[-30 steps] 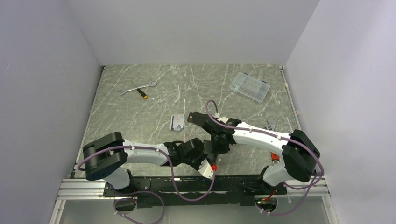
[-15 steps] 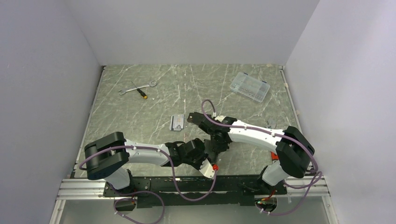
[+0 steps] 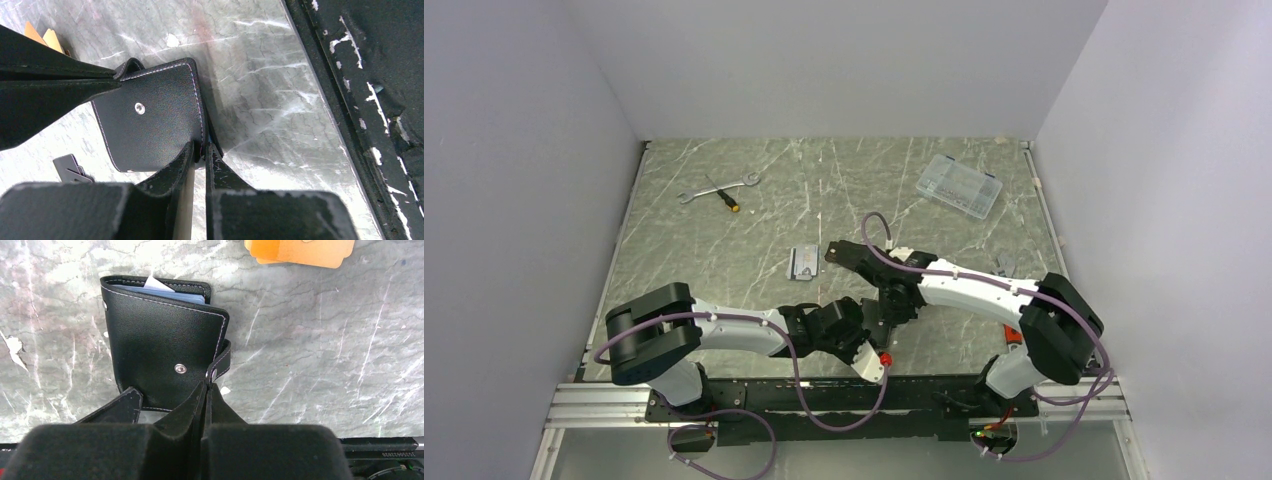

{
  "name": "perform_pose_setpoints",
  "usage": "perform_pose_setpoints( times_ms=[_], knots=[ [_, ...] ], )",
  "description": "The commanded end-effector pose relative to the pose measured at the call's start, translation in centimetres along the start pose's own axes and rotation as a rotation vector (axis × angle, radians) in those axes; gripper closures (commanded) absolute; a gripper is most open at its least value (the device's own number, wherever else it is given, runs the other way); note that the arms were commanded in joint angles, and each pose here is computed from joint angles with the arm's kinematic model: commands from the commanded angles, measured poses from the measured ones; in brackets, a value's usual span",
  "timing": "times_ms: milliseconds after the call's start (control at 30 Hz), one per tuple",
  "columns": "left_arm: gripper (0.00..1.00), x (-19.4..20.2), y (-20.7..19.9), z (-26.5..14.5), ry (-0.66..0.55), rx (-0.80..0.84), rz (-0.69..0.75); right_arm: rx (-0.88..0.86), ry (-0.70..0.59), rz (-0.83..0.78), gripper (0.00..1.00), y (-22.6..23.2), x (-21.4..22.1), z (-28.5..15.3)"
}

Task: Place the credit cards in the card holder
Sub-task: Close the card holder at the center of the board.

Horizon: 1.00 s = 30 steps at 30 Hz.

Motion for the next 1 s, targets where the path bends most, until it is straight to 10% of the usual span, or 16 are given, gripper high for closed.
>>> perform_pose_setpoints(
  times_ms=[0, 967],
  knots=[
    [0.88, 3.4, -4.7, 0.7, 0.111, 0.156, -0.043, -0.051, -0.038, 0.021, 1.00, 0.9, -1.1, -0.8],
    [0.90, 3.2, -4.9, 0.7, 0.102, 0.172, -0.030, -0.160, 0.179, -0.069, 1.00, 3.2, -0.7, 1.4]
  ],
)
Point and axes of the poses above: each gripper's point midway between its finger pads, its own z axis out along the fingers, its own y axis along the line the jaws close on, x = y × z, the point moved 1 cm from there along -z, back along the fingers, and after that the axes turned 1 degree about z, right-handed, at the moved point
